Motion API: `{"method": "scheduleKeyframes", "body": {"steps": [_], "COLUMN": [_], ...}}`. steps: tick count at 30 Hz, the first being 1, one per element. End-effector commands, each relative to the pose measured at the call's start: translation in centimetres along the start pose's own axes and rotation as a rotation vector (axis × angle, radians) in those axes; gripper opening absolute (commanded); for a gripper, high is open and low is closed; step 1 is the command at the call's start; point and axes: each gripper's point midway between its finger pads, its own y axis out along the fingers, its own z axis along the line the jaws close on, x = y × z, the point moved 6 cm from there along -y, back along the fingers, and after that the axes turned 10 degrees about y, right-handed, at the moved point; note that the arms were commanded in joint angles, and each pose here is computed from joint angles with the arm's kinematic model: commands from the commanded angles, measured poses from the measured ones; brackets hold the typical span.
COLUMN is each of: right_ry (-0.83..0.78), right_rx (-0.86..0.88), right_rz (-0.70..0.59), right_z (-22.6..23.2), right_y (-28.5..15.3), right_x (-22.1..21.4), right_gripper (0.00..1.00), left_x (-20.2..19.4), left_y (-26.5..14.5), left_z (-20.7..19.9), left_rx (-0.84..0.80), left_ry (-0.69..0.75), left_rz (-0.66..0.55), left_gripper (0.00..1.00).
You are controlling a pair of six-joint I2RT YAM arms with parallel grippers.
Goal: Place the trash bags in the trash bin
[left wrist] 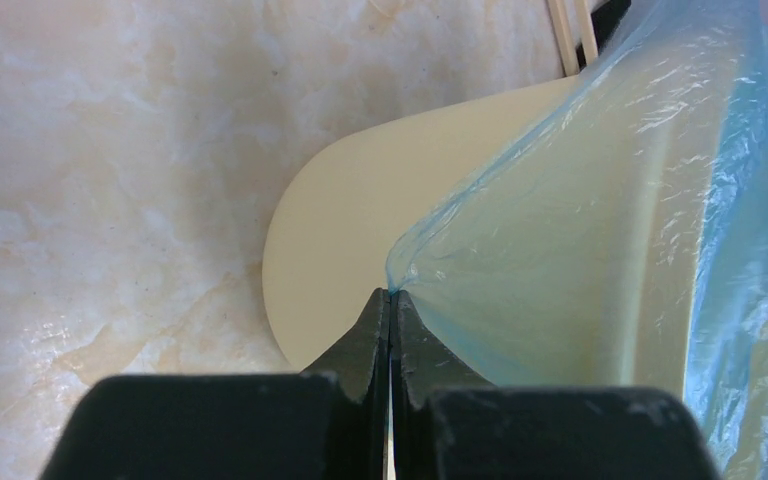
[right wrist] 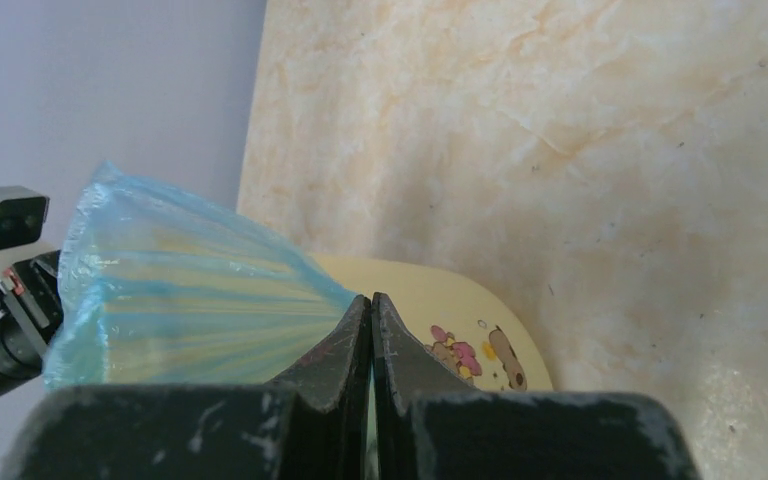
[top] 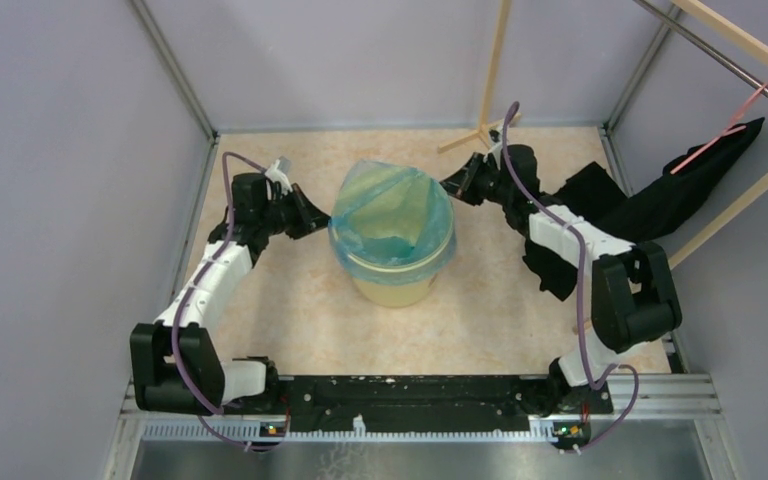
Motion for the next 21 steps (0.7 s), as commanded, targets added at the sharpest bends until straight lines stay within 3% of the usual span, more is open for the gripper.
{"method": "scheduleKeyframes", "body": {"steps": [1,10,21], "right_ry": [-0.037,-0.066,-0.157], "right_rx": [0.002,-0.043,-0.09], "right_rz": [0.003,0.036,0.01], "right_z": [-1.0,-2.2,-1.0], "right_y": [0.5,1.2,-0.4], "right_x": [-0.6,-2.0,-1.0], "right_gripper": [0.0,0.0,0.0], "left_x": [1.9,0.9,-3.5], "left_y": [0.1,1.0,0.8], "left_z": [-0.9,0.3,2.3], "left_rx": [-0.031,-0.003,0.063], "left_ry": [0.053,0.033,-0.041], "left_rz": [-0.054,-0.021,0.055], "left_gripper": [0.0,0.0,0.0]}}
